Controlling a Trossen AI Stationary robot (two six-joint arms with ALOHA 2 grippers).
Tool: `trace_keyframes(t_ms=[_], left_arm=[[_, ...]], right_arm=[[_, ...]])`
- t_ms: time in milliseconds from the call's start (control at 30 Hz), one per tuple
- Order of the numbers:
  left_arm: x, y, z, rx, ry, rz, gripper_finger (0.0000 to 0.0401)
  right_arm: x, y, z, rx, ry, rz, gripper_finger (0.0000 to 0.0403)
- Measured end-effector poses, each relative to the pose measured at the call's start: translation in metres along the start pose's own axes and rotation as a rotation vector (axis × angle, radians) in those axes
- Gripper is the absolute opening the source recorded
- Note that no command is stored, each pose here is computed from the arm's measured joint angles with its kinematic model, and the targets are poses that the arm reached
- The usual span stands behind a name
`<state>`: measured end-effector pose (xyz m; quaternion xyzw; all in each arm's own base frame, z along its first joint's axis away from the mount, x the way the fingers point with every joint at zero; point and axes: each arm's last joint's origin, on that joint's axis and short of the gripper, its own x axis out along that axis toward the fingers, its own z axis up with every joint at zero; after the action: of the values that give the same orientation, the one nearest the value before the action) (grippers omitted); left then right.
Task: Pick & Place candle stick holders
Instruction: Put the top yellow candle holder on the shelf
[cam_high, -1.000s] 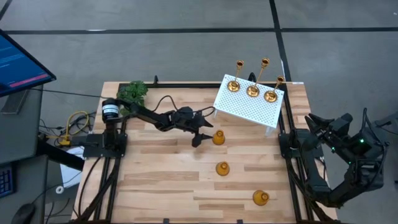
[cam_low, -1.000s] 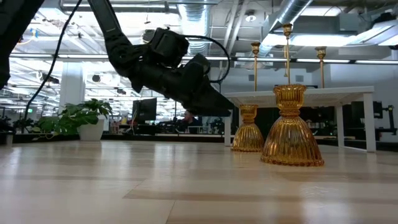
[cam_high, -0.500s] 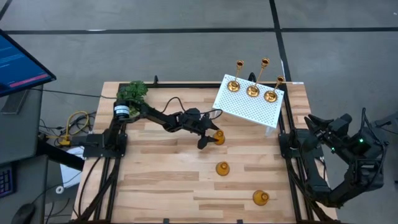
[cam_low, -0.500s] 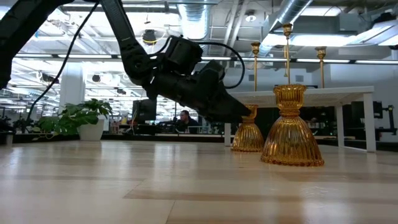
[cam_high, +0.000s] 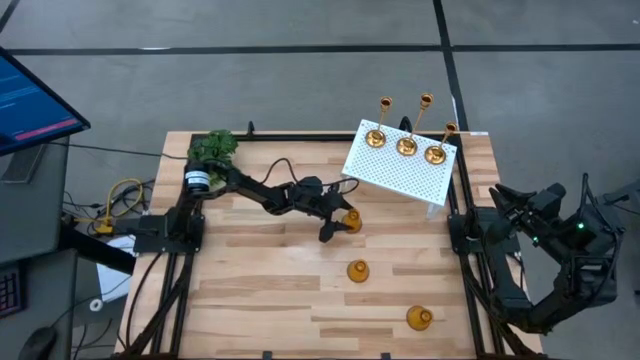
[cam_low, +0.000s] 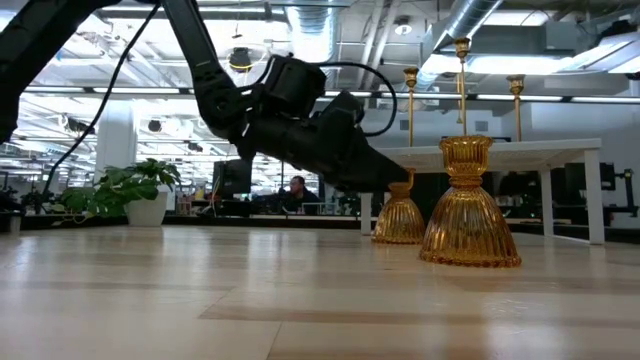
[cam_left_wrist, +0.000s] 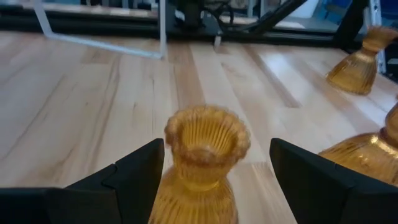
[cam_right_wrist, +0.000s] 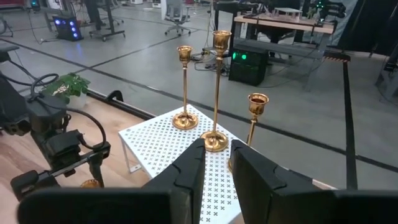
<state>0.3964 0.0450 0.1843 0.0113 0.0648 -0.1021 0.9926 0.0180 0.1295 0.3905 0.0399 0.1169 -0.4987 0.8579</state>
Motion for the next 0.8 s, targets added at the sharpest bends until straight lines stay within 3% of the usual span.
trace_keyframes(t_ms=[300, 800], left_arm=[[0.006, 0.001, -0.012, -0.026, -0.019, 0.001, 0.0289], [0.006, 0.001, -0.010, -0.015, -0.054, 0.007, 0.0205]], right_arm=[[0.000, 0.000, 0.000, 0.010, 0.000, 0.000, 0.0069], [0.000, 0.000, 0.000, 0.008, 0.000, 0.001, 0.0069]])
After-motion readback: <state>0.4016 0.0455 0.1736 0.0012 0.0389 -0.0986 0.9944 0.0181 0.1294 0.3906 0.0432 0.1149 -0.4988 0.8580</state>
